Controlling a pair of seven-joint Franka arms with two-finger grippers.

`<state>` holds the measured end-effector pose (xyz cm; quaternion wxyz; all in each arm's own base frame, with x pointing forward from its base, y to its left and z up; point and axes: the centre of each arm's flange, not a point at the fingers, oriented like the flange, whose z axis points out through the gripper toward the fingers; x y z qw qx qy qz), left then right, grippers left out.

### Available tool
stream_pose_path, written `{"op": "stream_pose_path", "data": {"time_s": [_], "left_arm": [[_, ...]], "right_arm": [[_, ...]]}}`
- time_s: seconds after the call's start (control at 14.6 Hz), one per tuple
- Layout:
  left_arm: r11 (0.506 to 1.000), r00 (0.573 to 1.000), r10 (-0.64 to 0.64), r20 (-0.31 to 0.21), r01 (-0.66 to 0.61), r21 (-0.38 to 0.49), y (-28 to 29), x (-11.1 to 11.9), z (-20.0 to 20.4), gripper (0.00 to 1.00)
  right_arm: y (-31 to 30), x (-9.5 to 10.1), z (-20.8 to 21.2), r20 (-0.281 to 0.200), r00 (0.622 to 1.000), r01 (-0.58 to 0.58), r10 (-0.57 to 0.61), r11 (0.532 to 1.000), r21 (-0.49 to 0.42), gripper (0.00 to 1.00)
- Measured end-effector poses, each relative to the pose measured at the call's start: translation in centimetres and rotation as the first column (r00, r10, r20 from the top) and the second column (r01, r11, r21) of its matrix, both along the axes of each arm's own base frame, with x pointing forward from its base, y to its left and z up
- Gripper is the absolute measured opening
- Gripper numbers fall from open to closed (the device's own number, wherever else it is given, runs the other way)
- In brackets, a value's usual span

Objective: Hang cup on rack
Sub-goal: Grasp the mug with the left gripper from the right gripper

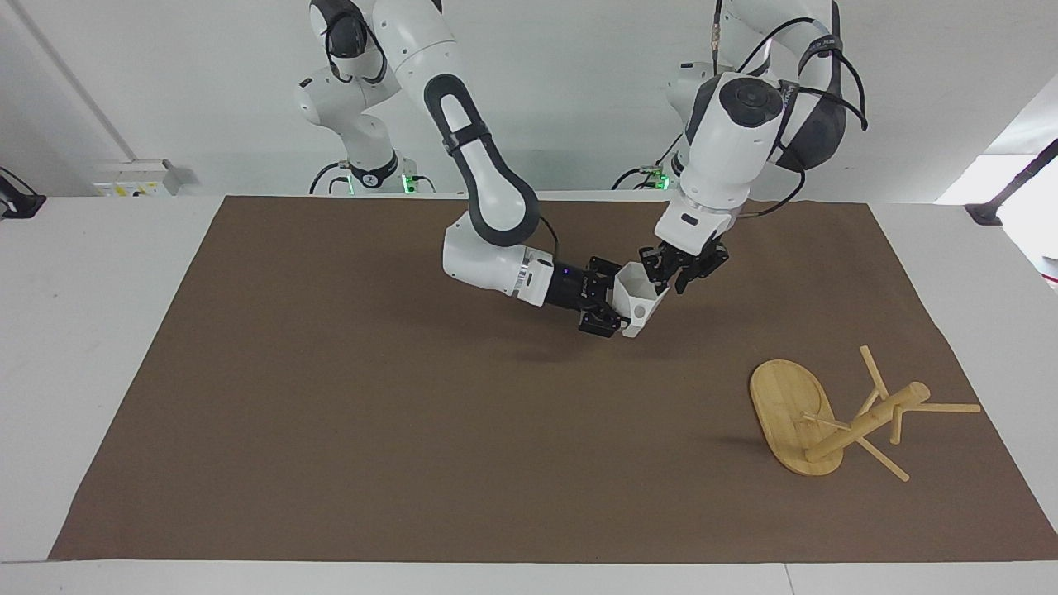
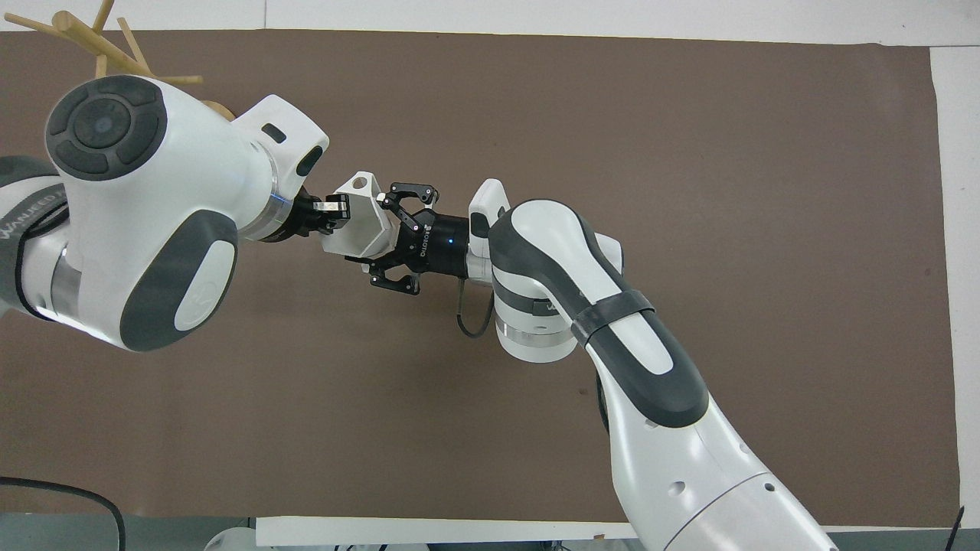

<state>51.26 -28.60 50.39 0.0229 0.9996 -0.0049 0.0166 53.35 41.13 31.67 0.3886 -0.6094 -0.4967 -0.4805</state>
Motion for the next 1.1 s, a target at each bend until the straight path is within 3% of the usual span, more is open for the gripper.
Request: {"op": "stream_pose_path", "data": {"time_s": [0.07, 0.41, 0.48, 0.62, 1.1], "left_arm": [[1.000, 1.000, 0.015, 0.008, -0.015, -0.014, -0.3, 0.0, 0.2, 0.08], [0.999, 0.999, 0.031, 0.022, -0.031, -0.027, -0.4, 0.1, 0.3, 0.08], [0.999, 0.999, 0.035, 0.027, -0.034, -0.030, -0.4, 0.2, 0.4, 0.08], [0.998, 0.999, 0.045, 0.030, -0.044, -0.033, -0.4, 0.2, 0.4, 0.08], [0.997, 0.997, 0.062, 0.042, -0.060, -0.042, -0.3, 0.6, 0.4, 0.06]], "right_arm": [[-0.1, 0.0, -0.1, -0.004, 1.000, 0.009, -0.009, 1.000, -0.001, 0.77], [-0.3, 0.2, 0.0, -0.007, 1.000, 0.021, -0.021, 1.000, 0.006, 0.77], [-0.3, 0.2, 0.0, -0.015, 0.999, 0.032, -0.032, 0.999, 0.017, 0.81], [-0.3, 0.2, 0.0, -0.029, 0.998, 0.052, -0.051, 0.998, 0.033, 1.00], [-4.8, -0.1, 0.9, -0.049, 0.993, 0.109, -0.108, 0.994, 0.025, 1.00]]}}
